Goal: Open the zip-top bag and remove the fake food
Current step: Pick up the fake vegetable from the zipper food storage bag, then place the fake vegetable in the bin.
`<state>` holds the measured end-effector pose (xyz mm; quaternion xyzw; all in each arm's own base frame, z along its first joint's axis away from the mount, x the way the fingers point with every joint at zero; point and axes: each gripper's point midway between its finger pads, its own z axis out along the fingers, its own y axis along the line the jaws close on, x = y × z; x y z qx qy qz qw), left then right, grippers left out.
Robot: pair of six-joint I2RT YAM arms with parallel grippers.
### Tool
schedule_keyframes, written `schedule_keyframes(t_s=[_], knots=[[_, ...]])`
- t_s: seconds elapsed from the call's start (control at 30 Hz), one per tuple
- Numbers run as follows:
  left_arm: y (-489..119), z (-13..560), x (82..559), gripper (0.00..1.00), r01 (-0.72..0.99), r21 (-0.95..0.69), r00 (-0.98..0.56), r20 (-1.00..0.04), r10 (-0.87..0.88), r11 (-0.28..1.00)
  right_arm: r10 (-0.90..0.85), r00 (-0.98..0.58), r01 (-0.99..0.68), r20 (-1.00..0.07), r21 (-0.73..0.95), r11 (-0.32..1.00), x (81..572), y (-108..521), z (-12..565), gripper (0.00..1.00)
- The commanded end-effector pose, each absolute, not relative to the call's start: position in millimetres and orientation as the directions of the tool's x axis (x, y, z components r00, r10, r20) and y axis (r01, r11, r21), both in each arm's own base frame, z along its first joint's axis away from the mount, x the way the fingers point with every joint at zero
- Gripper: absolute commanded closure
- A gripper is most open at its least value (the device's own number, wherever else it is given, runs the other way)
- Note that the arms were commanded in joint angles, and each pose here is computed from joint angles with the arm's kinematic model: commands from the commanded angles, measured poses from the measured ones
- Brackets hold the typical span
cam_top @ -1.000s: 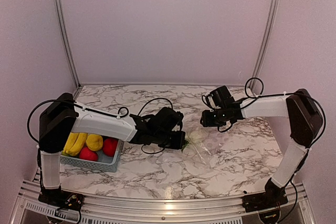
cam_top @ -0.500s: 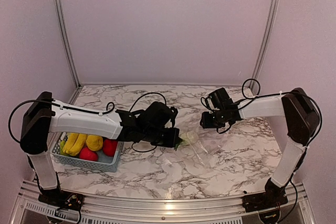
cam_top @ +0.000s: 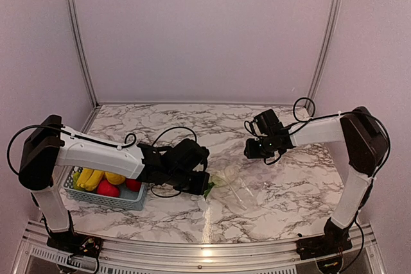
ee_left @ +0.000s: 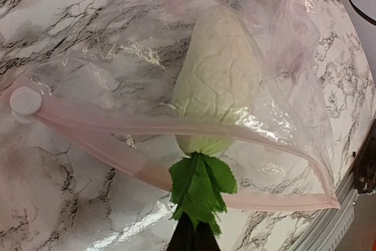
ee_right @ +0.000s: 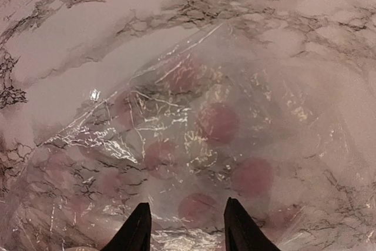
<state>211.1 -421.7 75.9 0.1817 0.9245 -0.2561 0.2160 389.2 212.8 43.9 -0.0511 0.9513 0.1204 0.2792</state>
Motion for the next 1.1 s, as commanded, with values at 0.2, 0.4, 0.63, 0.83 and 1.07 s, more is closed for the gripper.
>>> schedule_keyframes(t_s=[0.2,0.4,0.63,0.83,1.07], knots=[[-413.7,73.2,207.5,1.00,0.425,-0.387,-0.848,-0.488,0.209,0.818,-0.018,-0.842,-0.151,-0.539,0.204,0.967,391.6,209.3,37.6,0.59],[-399.4,83.8,203.8,1.00,0.421,-0.370,-0.844,-0.494,0.208,0.828,-0.019,-0.846,-0.149,-0.533,0.202,0.968,391.4,209.0,32.6,0.59],[-379.5,101.5,195.4,1.00,0.404,-0.371,-0.842,-0.507,0.182,0.836,-0.020,-0.847,-0.149,-0.531,0.201,0.968,391.8,209.2,30.4,0.59],[-361.0,122.5,195.5,1.00,0.385,-0.348,-0.829,-0.537,0.154,0.855,-0.022,-0.848,-0.151,-0.530,0.201,0.968,393.2,210.2,29.9,0.59],[-337.8,157.3,198.3,1.00,0.356,-0.339,-0.804,-0.586,0.100,0.871,-0.025,-0.852,-0.152,-0.523,0.201,0.968,394.4,211.6,26.7,0.59]])
